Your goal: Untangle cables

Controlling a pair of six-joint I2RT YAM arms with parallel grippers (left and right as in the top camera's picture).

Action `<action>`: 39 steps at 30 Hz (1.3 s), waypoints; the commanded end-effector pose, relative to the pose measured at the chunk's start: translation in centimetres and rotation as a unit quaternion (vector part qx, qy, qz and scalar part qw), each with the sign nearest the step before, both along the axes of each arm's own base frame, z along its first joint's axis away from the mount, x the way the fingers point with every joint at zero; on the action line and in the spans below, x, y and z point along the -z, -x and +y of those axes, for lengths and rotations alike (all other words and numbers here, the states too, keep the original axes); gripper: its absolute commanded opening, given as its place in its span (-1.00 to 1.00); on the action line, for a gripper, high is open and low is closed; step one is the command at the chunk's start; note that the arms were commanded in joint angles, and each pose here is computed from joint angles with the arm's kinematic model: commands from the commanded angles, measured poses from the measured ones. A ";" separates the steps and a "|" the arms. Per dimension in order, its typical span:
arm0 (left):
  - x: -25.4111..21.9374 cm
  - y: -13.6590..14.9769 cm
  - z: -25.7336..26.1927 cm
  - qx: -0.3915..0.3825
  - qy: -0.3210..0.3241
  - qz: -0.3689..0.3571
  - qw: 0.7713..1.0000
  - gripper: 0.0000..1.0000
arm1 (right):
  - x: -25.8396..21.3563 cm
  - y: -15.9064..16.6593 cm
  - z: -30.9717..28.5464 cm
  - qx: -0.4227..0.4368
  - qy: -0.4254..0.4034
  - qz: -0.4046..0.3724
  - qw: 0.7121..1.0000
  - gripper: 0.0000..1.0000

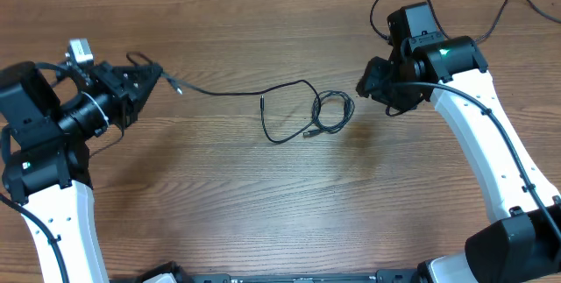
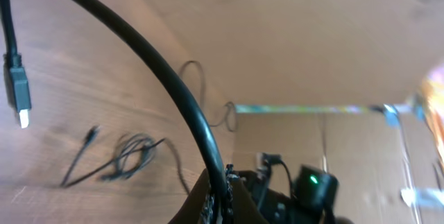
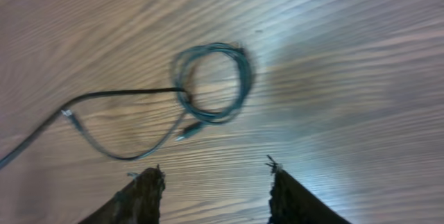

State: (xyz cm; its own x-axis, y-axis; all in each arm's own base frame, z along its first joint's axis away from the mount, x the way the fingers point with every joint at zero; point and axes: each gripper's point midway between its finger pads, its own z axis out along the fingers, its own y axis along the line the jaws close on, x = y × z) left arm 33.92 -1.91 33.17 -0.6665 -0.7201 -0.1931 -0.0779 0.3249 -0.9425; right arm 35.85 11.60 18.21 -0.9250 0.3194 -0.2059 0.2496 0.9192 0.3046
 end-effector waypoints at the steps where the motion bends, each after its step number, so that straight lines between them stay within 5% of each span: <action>1: -3.1 1.6 -2.0 0.071 0.034 -0.048 0.996 -0.91 | -1.5 0.2 1.6 -0.018 -0.050 -0.016 0.998 0.10; 8: -3.9 2.2 -2.6 0.098 0.051 -0.057 0.992 -0.91 | -3.3 0.1 5.3 -0.081 -0.145 -0.035 0.986 0.54; 16: -3.9 2.3 -2.7 0.088 0.099 -0.008 0.991 -0.92 | -3.4 1.7 8.2 -0.307 -0.093 -0.112 0.941 0.86; 25: -3.8 2.1 -2.6 0.078 0.111 0.006 0.991 -0.92 | -3.2 5.9 13.8 -0.492 -0.056 -0.152 0.855 0.76; 28: -3.8 2.2 -2.6 0.075 0.120 0.016 0.990 -0.91 | -2.5 6.0 14.1 -0.507 -0.005 -0.158 0.848 1.00; 39: -4.0 2.8 -3.1 0.095 0.139 0.027 0.985 -0.91 | -3.6 1.4 13.7 -0.467 0.126 -0.239 0.842 1.00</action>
